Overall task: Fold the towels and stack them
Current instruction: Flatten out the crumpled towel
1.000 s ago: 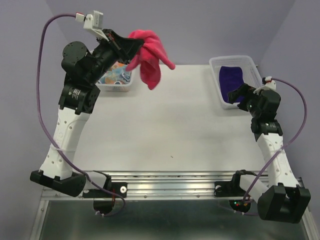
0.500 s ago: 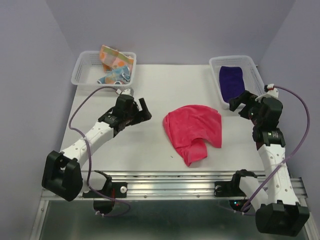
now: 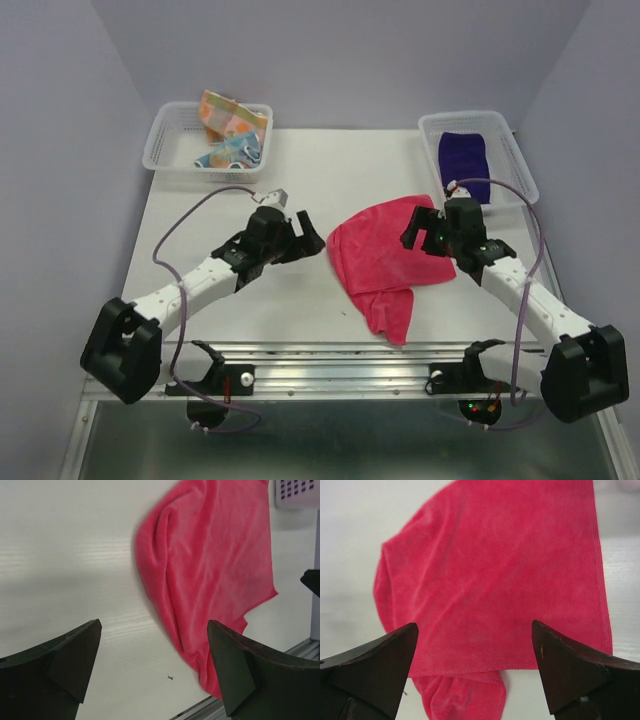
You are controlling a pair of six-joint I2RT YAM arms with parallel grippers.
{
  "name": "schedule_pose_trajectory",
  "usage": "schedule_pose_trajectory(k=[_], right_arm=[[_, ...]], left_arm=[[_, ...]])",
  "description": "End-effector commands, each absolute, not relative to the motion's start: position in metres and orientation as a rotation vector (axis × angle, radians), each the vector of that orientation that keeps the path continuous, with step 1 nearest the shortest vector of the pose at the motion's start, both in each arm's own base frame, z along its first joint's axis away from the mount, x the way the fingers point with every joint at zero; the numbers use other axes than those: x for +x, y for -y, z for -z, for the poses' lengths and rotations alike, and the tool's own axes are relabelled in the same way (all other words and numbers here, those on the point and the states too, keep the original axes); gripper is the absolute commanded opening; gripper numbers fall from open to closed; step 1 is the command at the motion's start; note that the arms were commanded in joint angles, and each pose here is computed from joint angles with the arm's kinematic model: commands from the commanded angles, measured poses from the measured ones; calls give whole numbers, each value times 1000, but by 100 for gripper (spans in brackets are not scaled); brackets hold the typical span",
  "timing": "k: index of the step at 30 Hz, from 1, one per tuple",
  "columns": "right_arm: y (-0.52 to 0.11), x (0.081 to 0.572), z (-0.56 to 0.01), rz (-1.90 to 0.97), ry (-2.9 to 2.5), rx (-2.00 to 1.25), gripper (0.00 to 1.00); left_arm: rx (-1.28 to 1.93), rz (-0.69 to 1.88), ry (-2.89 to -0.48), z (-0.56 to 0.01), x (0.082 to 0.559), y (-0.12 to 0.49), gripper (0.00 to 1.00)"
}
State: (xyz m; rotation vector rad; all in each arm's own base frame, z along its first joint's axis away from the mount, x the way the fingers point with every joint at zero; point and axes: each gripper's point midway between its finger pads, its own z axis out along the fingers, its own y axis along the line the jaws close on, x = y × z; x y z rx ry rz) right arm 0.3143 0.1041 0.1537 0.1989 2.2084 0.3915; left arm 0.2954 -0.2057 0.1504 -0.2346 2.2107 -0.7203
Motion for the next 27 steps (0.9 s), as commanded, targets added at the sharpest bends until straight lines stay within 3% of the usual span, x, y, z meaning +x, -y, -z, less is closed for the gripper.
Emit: schedule_pose_trajectory(k=[1,7,12,21,27], right_arm=[[-102,305,-113,-308,-2287,274,100],[-99,306,-75,-256,-2372,328,100],[-103,299,-47,-269,-2434,344,100],[-116,281,-26,-327,-2502,291,100],[-128,298,-68,-421,-2382,289,100]], left_arm=[[-36,924,-2287,-126,268,273,99],[155,1051,-2350,-109,251,350,99],[91,1007,-2386,-92,279,367,99],[-52,825,-2443,-54,352,326,98],[-93,721,-2388,-53,413,286,99]])
